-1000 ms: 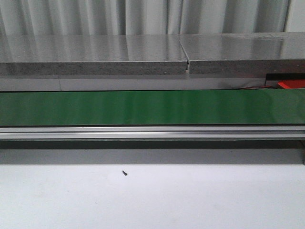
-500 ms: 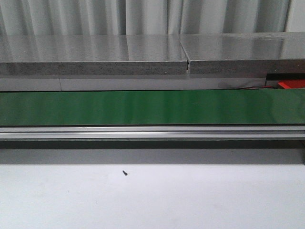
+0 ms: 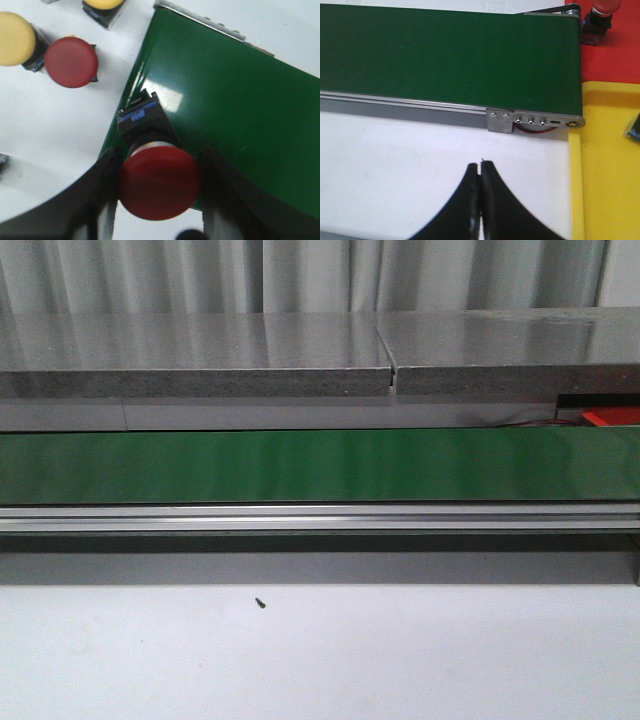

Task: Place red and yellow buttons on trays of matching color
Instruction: 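Grasp the red mushroom button with the left gripper and set it on the belt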

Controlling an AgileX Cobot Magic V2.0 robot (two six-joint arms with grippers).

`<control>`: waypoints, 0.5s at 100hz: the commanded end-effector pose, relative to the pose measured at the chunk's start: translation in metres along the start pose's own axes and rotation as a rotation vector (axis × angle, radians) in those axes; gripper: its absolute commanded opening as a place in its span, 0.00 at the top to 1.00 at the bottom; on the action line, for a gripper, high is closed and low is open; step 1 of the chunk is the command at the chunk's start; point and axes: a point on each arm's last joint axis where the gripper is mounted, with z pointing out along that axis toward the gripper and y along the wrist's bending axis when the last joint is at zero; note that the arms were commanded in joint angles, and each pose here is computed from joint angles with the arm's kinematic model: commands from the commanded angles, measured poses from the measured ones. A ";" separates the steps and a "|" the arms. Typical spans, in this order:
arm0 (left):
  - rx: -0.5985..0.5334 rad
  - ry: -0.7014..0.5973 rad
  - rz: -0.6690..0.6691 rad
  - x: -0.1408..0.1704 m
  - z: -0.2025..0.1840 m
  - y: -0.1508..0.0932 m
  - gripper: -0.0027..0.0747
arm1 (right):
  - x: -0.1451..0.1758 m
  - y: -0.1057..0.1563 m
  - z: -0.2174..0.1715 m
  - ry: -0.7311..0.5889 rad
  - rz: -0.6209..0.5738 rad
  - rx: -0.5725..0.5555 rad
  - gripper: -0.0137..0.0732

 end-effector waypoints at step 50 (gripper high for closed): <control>0.078 -0.020 0.051 -0.009 -0.002 -0.022 0.30 | -0.011 0.001 -0.005 -0.079 -0.007 -0.002 0.92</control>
